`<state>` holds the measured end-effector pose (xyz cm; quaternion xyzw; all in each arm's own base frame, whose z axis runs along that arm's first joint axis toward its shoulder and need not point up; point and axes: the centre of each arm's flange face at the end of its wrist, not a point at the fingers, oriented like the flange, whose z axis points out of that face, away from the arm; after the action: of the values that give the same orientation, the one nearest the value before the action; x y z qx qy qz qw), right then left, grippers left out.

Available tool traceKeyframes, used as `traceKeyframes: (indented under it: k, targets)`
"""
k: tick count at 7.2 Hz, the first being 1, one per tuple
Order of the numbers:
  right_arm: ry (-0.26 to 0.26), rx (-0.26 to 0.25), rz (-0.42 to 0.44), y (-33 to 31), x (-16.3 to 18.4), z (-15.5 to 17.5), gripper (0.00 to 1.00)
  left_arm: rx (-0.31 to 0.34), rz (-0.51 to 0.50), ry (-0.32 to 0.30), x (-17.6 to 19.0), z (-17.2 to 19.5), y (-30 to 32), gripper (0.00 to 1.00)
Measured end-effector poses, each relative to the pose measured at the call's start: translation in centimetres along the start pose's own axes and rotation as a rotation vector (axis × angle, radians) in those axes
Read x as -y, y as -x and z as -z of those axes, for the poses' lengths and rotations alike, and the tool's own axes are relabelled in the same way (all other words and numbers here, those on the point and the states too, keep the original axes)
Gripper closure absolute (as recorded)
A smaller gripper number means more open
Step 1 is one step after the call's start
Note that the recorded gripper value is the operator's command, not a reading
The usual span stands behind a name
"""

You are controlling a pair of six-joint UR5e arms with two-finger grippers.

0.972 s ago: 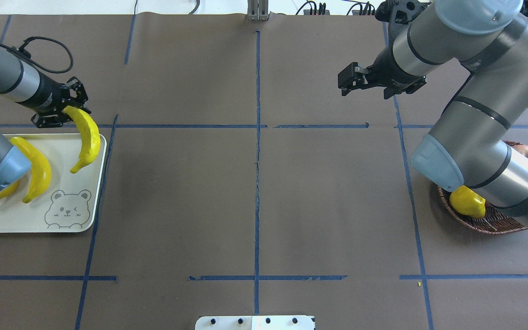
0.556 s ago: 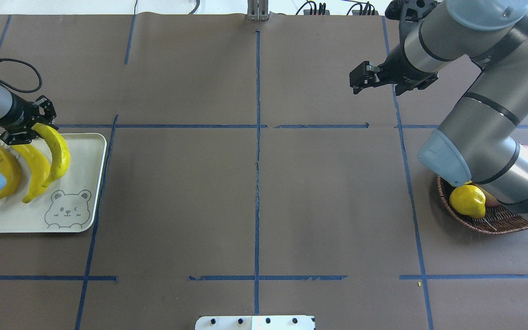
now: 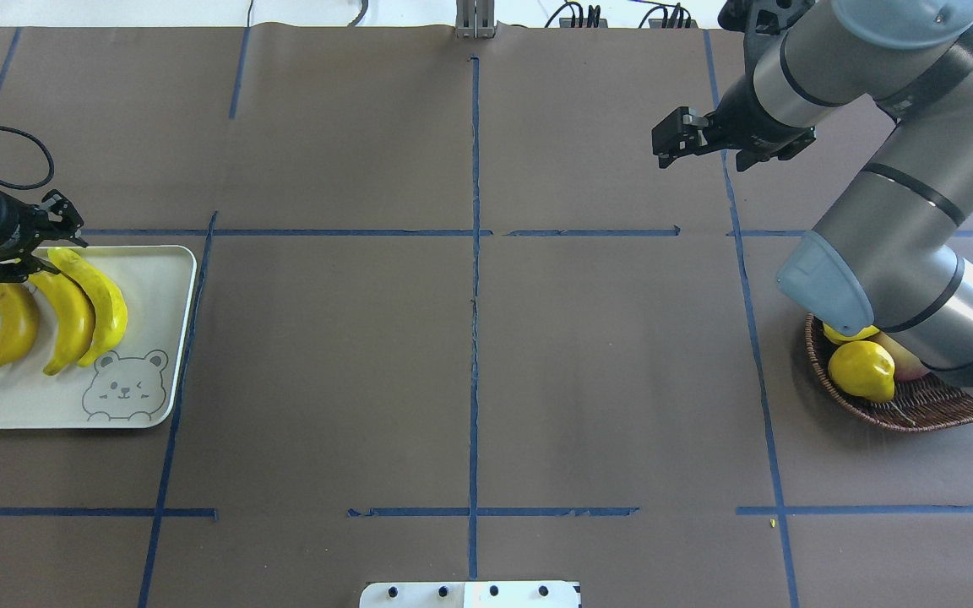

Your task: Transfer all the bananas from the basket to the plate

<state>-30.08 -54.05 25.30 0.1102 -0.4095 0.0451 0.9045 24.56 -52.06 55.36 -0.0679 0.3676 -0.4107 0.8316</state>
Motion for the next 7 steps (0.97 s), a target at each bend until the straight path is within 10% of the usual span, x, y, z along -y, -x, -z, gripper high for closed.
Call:
traceKeyframes:
  k: [4,7]
  targets:
    - [0.078,-0.141,0.172,-11.9,4.1,2.1,0.01,-0.058,-0.465,0.072,6.8,6.6,1.7,0.00]
    - [0.179,-0.081,0.276,-28.9,5.8,4.0,0.01,-0.048,-0.830,0.090,15.1,12.8,6.5,0.00]
